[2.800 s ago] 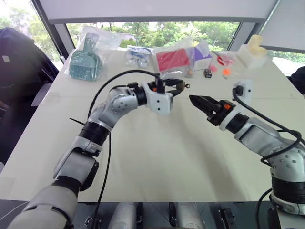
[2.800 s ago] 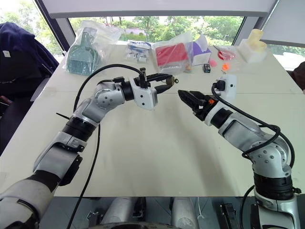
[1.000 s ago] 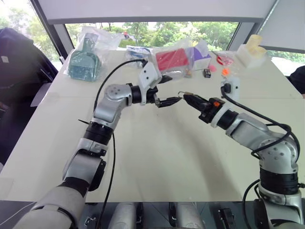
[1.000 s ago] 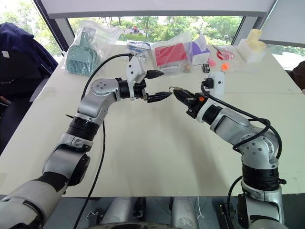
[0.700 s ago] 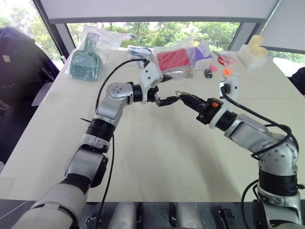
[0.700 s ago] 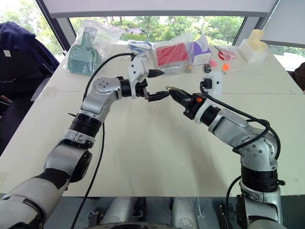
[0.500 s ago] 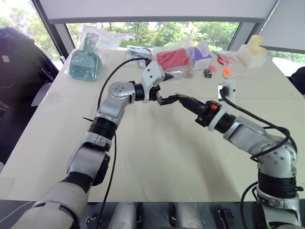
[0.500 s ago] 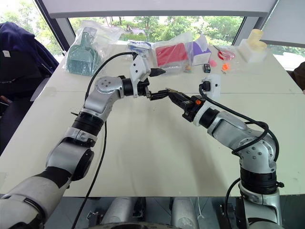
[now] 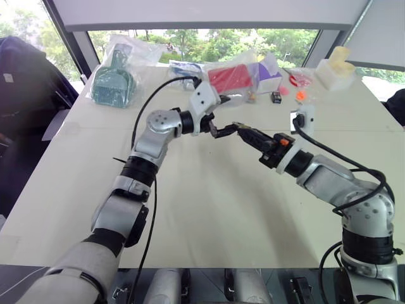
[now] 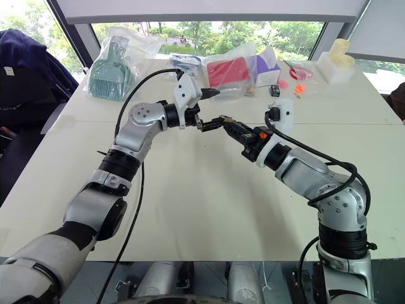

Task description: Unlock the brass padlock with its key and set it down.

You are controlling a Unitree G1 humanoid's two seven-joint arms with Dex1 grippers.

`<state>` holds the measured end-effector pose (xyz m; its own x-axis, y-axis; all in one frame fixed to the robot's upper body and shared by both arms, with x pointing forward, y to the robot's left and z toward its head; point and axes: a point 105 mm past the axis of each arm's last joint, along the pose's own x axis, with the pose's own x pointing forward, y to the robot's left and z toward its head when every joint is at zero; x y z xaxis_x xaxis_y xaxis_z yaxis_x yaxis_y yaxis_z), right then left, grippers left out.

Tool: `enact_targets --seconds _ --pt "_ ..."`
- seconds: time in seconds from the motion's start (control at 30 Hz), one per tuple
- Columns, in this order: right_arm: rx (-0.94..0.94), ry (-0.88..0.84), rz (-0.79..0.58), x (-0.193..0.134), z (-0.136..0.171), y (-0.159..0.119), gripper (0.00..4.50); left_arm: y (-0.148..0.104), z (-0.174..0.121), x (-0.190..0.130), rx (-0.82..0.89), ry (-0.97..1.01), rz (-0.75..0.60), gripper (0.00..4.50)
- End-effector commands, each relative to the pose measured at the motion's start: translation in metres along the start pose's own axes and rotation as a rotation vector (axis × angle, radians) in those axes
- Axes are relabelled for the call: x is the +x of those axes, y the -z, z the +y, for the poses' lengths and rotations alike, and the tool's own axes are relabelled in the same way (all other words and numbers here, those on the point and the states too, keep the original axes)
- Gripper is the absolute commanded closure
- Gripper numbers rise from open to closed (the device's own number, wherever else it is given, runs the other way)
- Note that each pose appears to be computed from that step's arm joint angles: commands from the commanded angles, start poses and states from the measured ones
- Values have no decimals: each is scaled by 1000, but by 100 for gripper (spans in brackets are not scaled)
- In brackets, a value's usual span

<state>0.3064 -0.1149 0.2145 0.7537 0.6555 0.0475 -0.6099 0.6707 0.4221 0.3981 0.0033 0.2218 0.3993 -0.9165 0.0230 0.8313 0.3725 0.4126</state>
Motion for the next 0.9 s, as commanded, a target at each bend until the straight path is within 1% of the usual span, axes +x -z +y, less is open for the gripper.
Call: enact_targets --seconds 0.03,0.17,0.2,0.27,0.33,0.4,0.47,0.5,0.53,0.57,0.63,0.73,0.87,0.9 --pt "-1 -25 9 0 7 3 449 -24 10 -1 51 -48 -84 8" --pt "6 -22 16 0 6 5 449 -25 10 -2 50 -58 -97 8" --pt "13 -17 14 0 5 5 449 -22 10 -4 44 -52 -81 8" --pt "52 8 -2 -1 -1 4 449 -9 6 -11 14 -23 -21 8" --pt "101 63 0 -5 -15 4 449 9 4 -23 -5 -6 72 8" --pt "187 141 61 -12 -37 15 449 32 -3 -44 -46 40 191 8" --pt "248 190 121 -19 -51 26 449 41 -15 -62 -104 102 246 8" --pt "265 205 143 -22 -56 30 449 41 -21 -68 -130 131 256 8" --pt "284 212 198 -26 -62 41 449 38 -32 -78 -184 183 257 8" --pt "296 209 260 -31 -66 51 449 33 -44 -87 -229 236 249 8" --pt "303 194 349 -35 -70 63 449 24 -61 -98 -291 302 246 8" --pt "314 157 416 -34 -73 67 449 16 -75 -104 -329 329 253 8" --pt "291 160 501 -33 -82 74 449 15 -83 -104 -351 320 262 8" --pt "279 169 517 -34 -85 76 343 15 -84 -103 -358 311 259 0"
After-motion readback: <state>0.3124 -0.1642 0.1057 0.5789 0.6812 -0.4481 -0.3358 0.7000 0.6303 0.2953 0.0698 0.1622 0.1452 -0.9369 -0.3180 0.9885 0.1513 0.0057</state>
